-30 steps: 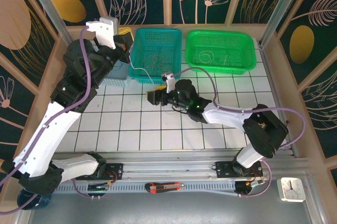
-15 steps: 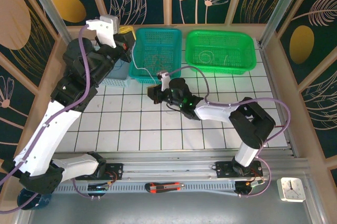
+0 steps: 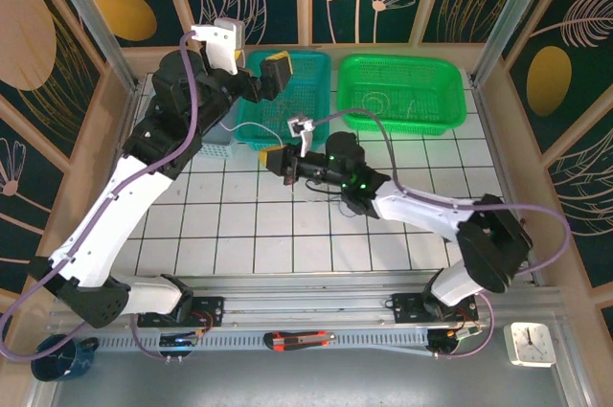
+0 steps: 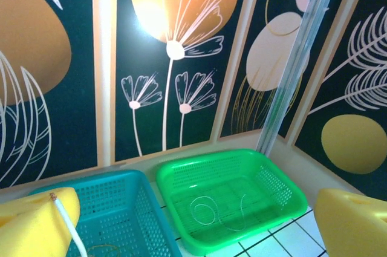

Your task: Untangle the cables

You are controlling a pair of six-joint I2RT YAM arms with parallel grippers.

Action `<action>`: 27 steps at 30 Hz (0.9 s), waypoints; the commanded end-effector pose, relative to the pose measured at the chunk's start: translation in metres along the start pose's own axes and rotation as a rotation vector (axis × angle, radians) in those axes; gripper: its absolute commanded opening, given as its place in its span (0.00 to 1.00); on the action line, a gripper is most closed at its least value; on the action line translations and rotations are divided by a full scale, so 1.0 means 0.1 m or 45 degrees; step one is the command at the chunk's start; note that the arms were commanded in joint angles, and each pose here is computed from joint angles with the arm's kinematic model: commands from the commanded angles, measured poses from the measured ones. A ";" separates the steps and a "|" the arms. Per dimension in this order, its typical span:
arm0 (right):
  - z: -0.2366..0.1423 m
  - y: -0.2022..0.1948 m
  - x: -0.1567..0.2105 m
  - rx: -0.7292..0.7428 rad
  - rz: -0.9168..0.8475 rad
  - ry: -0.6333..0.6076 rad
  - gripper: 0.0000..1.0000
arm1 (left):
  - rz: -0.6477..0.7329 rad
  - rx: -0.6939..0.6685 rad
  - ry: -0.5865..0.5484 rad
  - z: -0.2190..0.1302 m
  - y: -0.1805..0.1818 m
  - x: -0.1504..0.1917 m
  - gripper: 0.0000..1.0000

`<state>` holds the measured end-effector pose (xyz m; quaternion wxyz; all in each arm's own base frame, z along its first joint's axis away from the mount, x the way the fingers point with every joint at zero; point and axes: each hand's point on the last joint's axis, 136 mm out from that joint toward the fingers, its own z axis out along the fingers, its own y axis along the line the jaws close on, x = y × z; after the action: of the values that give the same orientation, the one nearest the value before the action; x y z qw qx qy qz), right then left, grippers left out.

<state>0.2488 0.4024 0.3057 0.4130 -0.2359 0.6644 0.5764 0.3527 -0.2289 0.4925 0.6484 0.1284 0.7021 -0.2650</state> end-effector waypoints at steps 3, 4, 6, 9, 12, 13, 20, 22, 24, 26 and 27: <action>-0.26 0.32 -0.44 -0.102 -0.024 -0.109 0.00 | -0.003 -0.084 -0.120 -0.20 0.08 -0.38 0.99; -0.33 0.35 -0.53 -0.114 -0.016 -0.137 0.00 | -0.004 -0.111 -0.128 -0.23 0.11 -0.41 0.99; -0.47 0.39 -0.70 -0.144 0.006 -0.201 0.00 | -0.002 -0.158 -0.138 -0.27 0.17 -0.46 0.99; -0.67 0.39 -0.91 -0.159 0.042 -0.276 0.00 | -0.005 -0.246 -0.128 -0.31 0.27 -0.50 0.99; -0.80 0.33 -0.98 -0.128 0.048 -0.312 0.00 | -0.001 -0.296 -0.114 -0.32 0.34 -0.48 0.99; -0.83 0.28 -0.98 -0.105 0.054 -0.316 0.00 | -0.002 -0.309 -0.108 -0.32 0.36 -0.47 0.99; -1.08 -0.03 -0.93 0.018 0.120 -0.384 0.00 | 0.016 -0.418 -0.019 -0.29 0.53 -0.19 0.99; -1.17 -0.14 -0.93 0.065 0.144 -0.415 0.00 | 0.020 -0.454 0.018 -0.27 0.60 -0.05 0.99; -1.25 -0.23 -0.93 0.099 0.168 -0.441 0.00 | 0.019 -0.472 0.042 -0.28 0.64 0.08 0.99; -1.29 -0.24 -0.89 0.103 0.193 -0.443 0.00 | 0.012 -0.476 0.064 -0.29 0.68 0.22 0.99; -1.37 -0.33 -0.94 0.135 0.198 -0.473 0.00 | 0.006 -0.469 0.077 -0.29 0.68 0.32 0.99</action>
<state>0.2880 0.2657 0.3456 0.4704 -0.0735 0.6463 0.5964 0.3630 -0.1718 0.4632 0.6453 0.0319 0.7511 -0.1354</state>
